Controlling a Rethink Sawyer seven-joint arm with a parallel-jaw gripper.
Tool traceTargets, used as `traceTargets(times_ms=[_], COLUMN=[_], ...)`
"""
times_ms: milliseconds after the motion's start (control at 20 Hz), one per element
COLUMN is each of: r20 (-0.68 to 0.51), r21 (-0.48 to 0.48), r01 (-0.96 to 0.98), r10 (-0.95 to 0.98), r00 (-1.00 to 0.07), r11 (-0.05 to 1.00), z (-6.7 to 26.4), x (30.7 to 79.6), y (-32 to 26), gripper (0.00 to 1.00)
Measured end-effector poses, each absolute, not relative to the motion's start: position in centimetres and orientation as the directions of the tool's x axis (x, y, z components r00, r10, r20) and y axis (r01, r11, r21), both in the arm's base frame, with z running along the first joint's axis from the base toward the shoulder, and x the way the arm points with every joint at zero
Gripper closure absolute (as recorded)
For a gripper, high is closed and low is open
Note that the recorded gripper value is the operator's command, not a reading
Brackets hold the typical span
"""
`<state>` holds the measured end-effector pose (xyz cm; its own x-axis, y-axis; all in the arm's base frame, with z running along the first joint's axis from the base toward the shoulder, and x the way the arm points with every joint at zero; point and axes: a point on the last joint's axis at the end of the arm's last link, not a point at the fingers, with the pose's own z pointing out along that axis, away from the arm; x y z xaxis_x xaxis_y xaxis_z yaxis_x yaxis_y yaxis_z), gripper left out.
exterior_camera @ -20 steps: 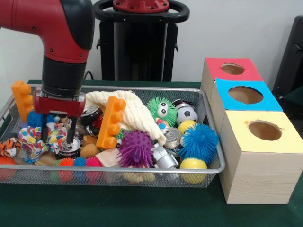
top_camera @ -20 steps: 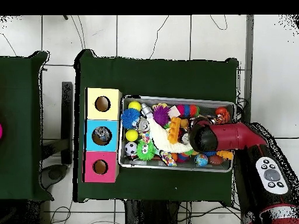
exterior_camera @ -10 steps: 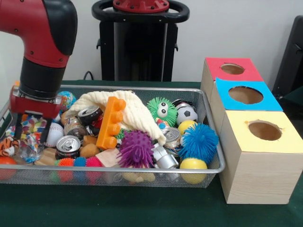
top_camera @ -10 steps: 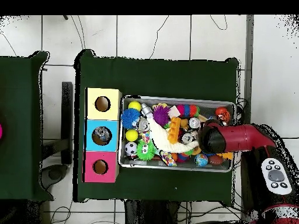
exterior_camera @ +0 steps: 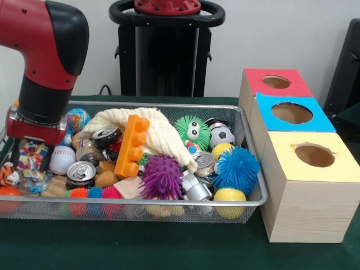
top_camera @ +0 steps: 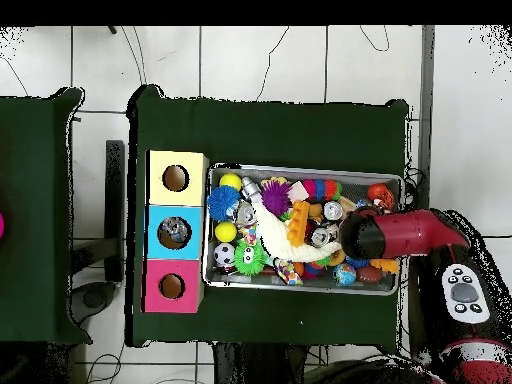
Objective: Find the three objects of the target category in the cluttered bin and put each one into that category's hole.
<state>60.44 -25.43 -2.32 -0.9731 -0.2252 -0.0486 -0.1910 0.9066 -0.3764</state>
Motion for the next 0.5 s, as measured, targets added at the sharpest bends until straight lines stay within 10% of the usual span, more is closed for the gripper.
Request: traceTargets(times_ms=[300, 350, 500], r20=[-0.018, -0.018, -0.017], r21=[-0.360, -0.347, -0.344], r01=[-0.193, -0.169, -0.160], r10=[-0.214, -0.187, -0.177], r00=[-0.977, -0.982, -0.984], r11=[0.913, 0.923, 0.925], z=[-3.9, -4.2, -4.3], x=[59.6, 59.4, 59.3], y=[-25.2, -25.6, -25.9], gripper=[0.00, 1.00, 1.00])
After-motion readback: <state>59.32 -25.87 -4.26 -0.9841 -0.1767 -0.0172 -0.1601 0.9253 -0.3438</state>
